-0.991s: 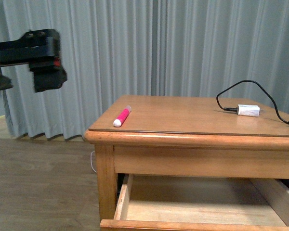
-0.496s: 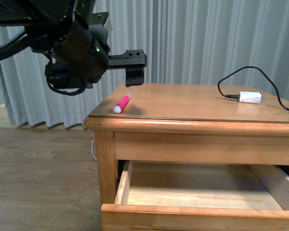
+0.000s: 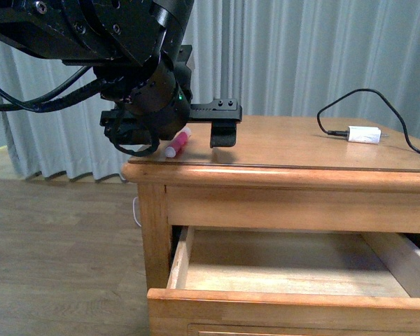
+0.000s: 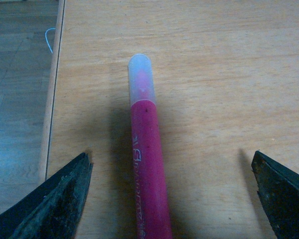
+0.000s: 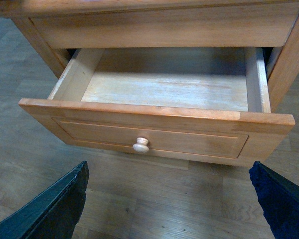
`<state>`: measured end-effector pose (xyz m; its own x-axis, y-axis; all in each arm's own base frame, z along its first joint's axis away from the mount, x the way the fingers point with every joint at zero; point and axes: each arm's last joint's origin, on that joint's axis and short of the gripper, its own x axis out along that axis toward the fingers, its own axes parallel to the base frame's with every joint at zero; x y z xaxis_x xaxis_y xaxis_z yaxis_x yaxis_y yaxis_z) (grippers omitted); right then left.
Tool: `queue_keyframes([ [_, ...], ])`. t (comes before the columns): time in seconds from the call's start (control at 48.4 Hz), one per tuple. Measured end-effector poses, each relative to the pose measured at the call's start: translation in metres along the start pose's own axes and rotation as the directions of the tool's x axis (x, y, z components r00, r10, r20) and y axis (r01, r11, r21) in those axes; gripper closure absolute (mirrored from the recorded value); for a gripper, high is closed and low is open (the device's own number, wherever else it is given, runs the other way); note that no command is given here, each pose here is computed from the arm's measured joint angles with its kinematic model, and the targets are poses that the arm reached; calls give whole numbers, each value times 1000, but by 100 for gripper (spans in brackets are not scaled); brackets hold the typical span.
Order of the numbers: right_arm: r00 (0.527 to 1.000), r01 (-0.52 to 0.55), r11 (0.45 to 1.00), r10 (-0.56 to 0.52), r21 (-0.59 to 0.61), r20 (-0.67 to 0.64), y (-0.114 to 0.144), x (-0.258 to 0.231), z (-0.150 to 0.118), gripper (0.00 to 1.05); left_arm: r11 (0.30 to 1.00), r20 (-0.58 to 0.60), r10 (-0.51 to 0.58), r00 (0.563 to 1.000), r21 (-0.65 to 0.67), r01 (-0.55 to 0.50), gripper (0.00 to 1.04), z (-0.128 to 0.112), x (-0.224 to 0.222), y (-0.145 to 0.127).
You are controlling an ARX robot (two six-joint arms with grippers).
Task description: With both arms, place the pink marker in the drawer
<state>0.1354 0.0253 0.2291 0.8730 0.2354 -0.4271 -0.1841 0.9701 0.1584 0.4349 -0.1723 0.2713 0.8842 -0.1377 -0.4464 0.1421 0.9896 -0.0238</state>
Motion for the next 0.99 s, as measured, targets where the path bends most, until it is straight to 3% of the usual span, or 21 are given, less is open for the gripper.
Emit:
queue_keyframes([
  [0.227, 1000, 0, 1000, 0, 0, 0, 0, 0, 0, 8, 999, -9, 11, 1000, 42, -11, 7, -1, 2, -1],
  [0.785, 1000, 0, 1000, 0, 0, 0, 0, 0, 0, 8, 998, -21, 44, 999, 55, -43, 86, -2, 3, 6],
  [0.909, 1000, 0, 1000, 0, 0, 0, 0, 0, 0, 8, 998, -2, 30, 1000, 48, -30, 90, -2, 3, 8],
  [0.991, 1000, 0, 1000, 0, 0, 0, 0, 0, 0, 8, 998, 51, -40, 998, 50, 38, 90, -4, 1, 8],
])
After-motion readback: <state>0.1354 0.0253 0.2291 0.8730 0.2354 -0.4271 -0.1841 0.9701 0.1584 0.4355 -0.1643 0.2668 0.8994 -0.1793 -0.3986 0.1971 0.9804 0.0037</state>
